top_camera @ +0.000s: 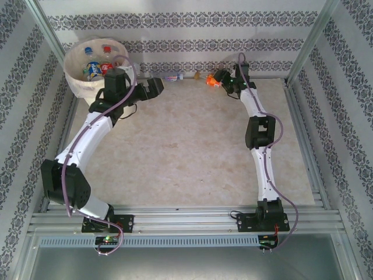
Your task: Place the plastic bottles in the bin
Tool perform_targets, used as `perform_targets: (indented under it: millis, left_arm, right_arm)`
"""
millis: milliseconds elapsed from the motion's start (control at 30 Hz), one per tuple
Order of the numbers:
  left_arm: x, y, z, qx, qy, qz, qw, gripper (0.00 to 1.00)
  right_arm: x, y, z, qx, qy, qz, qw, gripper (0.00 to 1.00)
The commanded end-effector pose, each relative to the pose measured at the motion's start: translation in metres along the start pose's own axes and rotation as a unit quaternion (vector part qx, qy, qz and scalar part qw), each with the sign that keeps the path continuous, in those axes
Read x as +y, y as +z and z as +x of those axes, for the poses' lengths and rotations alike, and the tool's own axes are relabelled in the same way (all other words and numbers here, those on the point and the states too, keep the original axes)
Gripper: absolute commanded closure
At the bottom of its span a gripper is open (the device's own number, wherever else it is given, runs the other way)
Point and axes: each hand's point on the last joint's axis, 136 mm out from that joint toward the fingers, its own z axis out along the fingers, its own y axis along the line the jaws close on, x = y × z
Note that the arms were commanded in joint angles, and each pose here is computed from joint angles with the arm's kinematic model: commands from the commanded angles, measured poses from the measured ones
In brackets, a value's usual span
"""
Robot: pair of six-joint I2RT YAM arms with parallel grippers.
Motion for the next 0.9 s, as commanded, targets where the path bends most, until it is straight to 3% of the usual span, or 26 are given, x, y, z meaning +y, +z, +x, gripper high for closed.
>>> perform_targets:
  millis: [0,167,567,733,867]
  left_arm:
    - [-0.011,0.031,0.012,0.018,-0.002,0.017,1.000,0.00]
    - [-0.010,0.075,0.039,0.060,-0.026,0.004,0.998,0.00]
    - [0.047,0.111,0.057,0.051,-0.086,-0.102,0.990,0.00]
    - [0.067,0.121,0.053,0.031,-0.103,-0.143,0.984,0.00]
    - [0.074,0.137,0.056,0.029,-0.110,-0.145,0.983,0.00]
  right_arm:
    - [0.025,0.001,-0.004,-0.016,-0.006,-0.026,1.000,0.38]
    - [0.042,0.001,0.015,0.005,-0.010,-0.024,1.000,0.50]
    - [0.094,-0.009,0.100,0.102,-0.042,-0.045,0.993,0.55]
    - [0.116,-0.021,0.120,0.117,-0.061,-0.056,0.990,0.52]
    - [0.111,-0.036,0.107,0.080,-0.073,-0.026,0.994,0.43]
